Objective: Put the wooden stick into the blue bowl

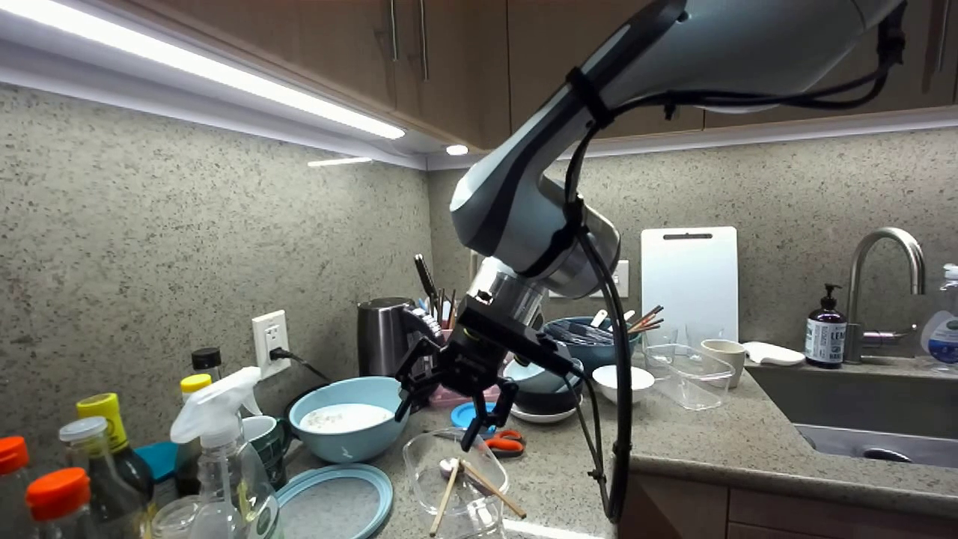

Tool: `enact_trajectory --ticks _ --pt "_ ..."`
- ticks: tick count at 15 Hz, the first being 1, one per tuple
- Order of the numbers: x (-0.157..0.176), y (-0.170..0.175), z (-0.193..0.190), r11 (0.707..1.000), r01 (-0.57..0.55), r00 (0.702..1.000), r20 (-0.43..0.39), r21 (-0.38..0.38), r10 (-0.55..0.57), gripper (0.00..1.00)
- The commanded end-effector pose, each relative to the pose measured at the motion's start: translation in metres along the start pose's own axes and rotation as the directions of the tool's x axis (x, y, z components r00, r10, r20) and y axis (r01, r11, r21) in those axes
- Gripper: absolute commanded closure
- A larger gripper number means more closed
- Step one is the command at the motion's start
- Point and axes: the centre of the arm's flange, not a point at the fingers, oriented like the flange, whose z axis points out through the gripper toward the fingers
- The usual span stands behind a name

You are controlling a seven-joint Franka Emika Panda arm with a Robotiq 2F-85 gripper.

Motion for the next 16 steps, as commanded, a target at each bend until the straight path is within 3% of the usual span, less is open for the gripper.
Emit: enact_trajectory --ticks 1,4,7,12,13,14,16 --pt "0.002 0.003 0.003 1.0 -0.007 1.0 -0.003 -0.011 0.007 0.0" --pt "0.005 0.007 0.008 0.999 -0.017 1.0 -0.002 -0.027 0.017 0.0" --pt "0.001 0.007 0.023 0.994 -0.086 0.994 0.064 -0.071 0.09 0.0" --pt "-0.004 0.016 0.054 0.965 -0.212 0.963 0.135 -0.156 0.234 0.0" --pt "-0.003 0.017 0.058 0.96 -0.228 0.957 0.144 -0.164 0.252 0.07" --pt "-0.002 0.017 0.061 0.955 -0.245 0.95 0.155 -0.168 0.271 0.26" --pt "0.001 0.016 0.066 0.946 -0.273 0.939 0.167 -0.175 0.302 0.41"
